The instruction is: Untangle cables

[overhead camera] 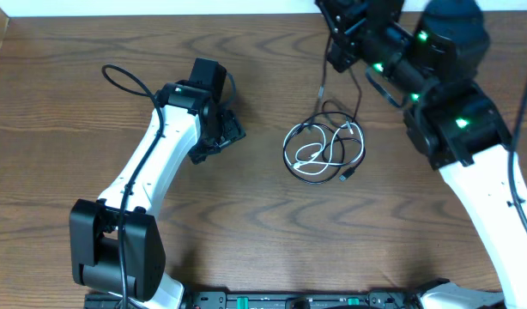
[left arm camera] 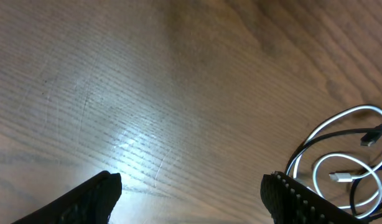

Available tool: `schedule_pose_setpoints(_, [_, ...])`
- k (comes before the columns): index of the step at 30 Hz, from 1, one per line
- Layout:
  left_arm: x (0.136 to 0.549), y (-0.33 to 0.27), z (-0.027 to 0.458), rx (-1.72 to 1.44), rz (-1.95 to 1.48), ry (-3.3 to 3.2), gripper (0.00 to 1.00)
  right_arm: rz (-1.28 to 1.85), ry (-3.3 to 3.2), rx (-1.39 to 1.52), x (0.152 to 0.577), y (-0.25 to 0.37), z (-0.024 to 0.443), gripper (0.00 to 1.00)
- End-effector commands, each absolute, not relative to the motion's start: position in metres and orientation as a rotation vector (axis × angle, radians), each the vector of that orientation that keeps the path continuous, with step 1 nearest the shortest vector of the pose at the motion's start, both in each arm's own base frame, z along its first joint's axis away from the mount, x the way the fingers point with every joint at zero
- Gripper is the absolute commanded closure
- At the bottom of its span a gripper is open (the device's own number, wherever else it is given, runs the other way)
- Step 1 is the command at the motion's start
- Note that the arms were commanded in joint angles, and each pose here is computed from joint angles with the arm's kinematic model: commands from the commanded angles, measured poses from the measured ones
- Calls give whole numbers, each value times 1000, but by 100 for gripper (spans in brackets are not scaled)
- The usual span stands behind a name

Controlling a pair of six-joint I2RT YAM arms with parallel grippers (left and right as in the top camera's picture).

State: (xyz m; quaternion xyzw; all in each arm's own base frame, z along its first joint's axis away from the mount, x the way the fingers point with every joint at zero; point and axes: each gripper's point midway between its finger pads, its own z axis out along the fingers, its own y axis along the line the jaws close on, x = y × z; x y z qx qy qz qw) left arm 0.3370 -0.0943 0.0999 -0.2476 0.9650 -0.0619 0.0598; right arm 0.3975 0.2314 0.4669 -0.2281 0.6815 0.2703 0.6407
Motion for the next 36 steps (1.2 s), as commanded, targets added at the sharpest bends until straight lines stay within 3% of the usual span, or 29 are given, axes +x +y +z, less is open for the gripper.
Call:
schedule_pose_setpoints(1, [332, -93, 93, -765, -163, 2948, 22, 537, 1363, -459, 381, 209, 528, 99])
schedule_pose_setpoints(5, [333, -93, 93, -765, -166, 2945, 22, 319, 1194, -368, 374, 174, 576, 99])
schedule_pose_setpoints(9, [335, -94, 93, -762, -172, 2937, 22, 9, 995, -481, 361, 163, 608, 99])
schedule_pose_setpoints(20, [337, -94, 94, -759, -179, 2928, 22, -86, 1268, -514, 405, 161, 539, 99])
schedule_pose_setpoints(28, [337, -94, 94, -759, -179, 2928, 22, -78, 980, -229, 371, 125, 626, 99])
schedule_pose_setpoints(31, [337, -94, 94, -759, -179, 2928, 22, -264, 921, -87, 361, 86, 645, 99])
schedule_pose_setpoints(36, [337, -94, 94, -759, -180, 2927, 22, -623, 916, -117, 361, 48, 649, 99])
